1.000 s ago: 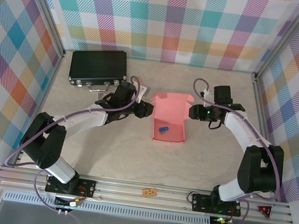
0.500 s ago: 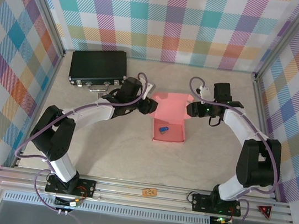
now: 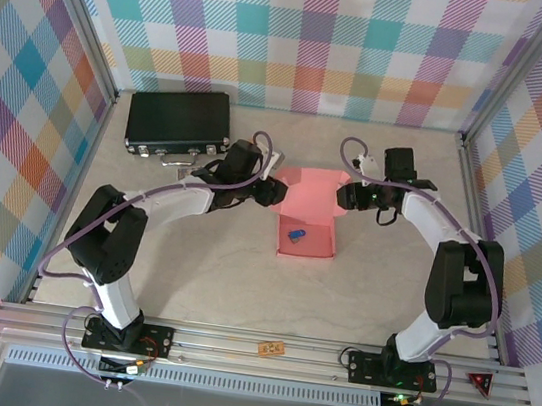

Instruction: Fold the paper box

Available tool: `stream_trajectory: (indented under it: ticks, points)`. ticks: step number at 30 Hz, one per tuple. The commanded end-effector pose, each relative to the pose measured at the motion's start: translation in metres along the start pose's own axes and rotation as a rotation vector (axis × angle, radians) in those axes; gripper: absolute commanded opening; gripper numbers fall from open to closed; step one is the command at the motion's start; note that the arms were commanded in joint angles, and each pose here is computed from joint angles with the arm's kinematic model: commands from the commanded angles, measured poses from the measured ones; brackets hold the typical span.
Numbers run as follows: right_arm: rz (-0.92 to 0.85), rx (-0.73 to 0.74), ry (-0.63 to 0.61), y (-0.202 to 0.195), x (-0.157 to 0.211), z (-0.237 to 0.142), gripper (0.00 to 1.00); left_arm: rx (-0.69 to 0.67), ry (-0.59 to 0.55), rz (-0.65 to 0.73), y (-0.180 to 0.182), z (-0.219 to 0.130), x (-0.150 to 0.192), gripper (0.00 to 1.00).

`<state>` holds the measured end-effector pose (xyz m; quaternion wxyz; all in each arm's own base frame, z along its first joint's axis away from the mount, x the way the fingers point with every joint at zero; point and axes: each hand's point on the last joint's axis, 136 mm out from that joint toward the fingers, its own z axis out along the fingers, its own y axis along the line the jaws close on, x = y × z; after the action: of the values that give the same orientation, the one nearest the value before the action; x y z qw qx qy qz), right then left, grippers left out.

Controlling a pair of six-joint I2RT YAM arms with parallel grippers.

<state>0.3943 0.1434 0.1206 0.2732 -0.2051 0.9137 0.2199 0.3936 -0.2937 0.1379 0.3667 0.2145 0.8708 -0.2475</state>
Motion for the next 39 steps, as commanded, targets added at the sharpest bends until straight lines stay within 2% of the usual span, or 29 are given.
stream_trajectory:
  ticks: [1,7,13,21,30,39]
  points:
    - [-0.026,-0.036,-0.016,0.004,-0.009,-0.003,0.49,0.020,0.007,-0.010,-0.005,0.002,-0.004,0.45]
    - [-0.026,-0.050,-0.024,0.007,-0.012,-0.004,0.42,0.012,0.000,-0.013,-0.004,0.003,-0.007,0.39]
    - [-0.024,-0.055,-0.022,0.008,-0.013,-0.006,0.34,0.018,0.027,-0.017,-0.004,0.008,-0.005,0.29]
    - [-0.024,-0.040,-0.039,0.010,-0.016,-0.015,0.26,0.014,0.018,-0.009,-0.004,0.008,-0.009,0.25]
    - [0.002,-0.036,-0.064,0.013,-0.018,-0.019,0.17,0.020,0.023,0.007,-0.006,0.010,-0.014,0.15]
    - [0.068,0.010,-0.120,0.011,-0.021,-0.023,0.11,0.019,0.015,0.011,-0.006,0.013,-0.022,0.13]
